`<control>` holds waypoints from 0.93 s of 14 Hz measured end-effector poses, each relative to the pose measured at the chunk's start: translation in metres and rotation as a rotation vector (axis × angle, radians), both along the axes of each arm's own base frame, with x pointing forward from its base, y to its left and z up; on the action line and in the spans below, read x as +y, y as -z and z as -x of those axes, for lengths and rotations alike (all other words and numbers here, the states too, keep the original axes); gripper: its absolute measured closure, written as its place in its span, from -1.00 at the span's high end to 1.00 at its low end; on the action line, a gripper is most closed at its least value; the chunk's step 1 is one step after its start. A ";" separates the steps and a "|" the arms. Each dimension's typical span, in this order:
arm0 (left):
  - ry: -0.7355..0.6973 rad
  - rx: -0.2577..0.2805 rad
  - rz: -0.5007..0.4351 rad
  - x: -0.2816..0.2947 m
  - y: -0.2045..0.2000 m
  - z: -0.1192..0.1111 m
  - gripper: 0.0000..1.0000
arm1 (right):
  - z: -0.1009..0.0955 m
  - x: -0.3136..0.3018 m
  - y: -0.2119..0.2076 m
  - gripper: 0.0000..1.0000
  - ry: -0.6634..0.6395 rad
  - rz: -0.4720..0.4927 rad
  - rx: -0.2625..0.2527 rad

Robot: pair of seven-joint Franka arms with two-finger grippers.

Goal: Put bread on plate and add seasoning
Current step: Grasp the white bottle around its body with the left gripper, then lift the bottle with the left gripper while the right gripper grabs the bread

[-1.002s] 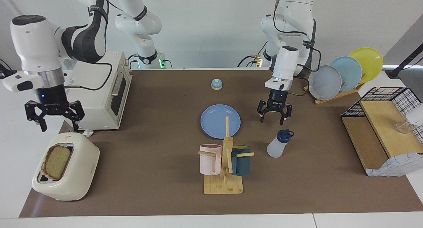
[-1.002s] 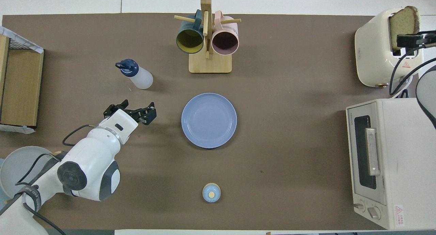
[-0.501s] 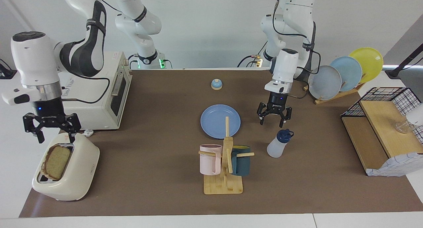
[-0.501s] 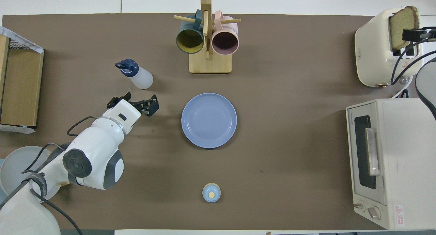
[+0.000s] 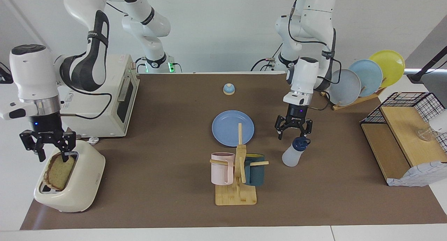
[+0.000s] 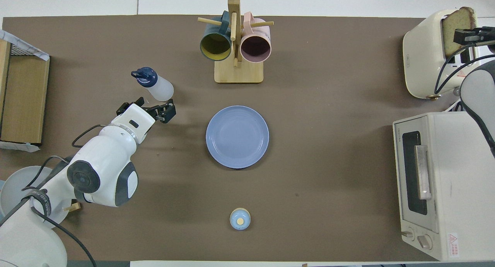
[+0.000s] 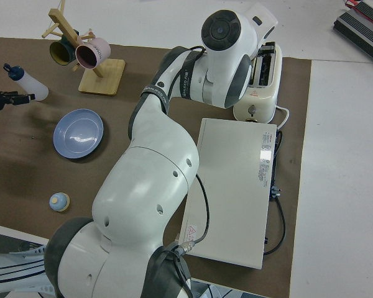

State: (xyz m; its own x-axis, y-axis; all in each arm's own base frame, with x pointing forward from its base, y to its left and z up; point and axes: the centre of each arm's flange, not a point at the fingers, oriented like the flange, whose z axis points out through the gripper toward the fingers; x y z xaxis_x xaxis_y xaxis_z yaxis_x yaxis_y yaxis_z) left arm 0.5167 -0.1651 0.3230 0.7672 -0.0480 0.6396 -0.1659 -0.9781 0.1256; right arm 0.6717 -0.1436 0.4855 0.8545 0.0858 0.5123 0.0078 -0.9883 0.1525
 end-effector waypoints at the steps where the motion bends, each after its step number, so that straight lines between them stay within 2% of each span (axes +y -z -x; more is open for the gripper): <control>1: -0.001 0.000 -0.003 -0.001 0.000 -0.005 1.00 | 0.000 0.000 0.000 0.17 -0.001 0.000 -0.001; 2: -0.003 0.003 -0.010 -0.002 0.001 -0.011 1.00 | -0.001 0.000 -0.002 0.14 -0.001 0.001 -0.004; 3: -0.006 0.005 -0.024 -0.001 0.004 -0.015 1.00 | -0.001 0.000 -0.004 -0.04 -0.001 0.002 -0.008; 5: -0.020 0.001 -0.056 0.003 0.010 -0.022 1.00 | -0.003 0.001 -0.006 -0.55 -0.006 0.004 -0.011; 6: -0.034 -0.003 -0.062 0.003 0.011 -0.024 1.00 | -0.003 0.001 -0.006 -0.74 -0.012 0.008 -0.011; 7: -0.046 -0.006 -0.062 -0.001 0.011 -0.025 1.00 | -0.003 0.001 -0.007 -0.83 -0.020 0.014 -0.011; 9: -0.053 -0.012 -0.056 -0.010 0.010 -0.027 1.00 | -0.004 0.001 -0.010 -0.84 -0.028 0.019 -0.008; 10: -0.068 -0.013 -0.045 -0.011 0.010 -0.028 1.00 | -0.005 0.002 -0.015 -0.84 -0.037 0.024 0.010; 13: -0.093 -0.033 -0.032 -0.014 0.017 -0.031 1.00 | -0.007 0.017 -0.062 -0.89 -0.071 0.039 0.096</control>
State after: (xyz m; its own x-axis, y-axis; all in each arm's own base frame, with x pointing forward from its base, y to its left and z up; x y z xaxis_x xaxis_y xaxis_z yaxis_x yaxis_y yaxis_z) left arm 0.5482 -0.1790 0.3056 0.7477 0.0015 0.6641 -0.0776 -0.9929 0.0896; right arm 0.6783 -0.1269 0.5473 0.8906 0.1657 0.4235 0.0936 -0.9781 0.1859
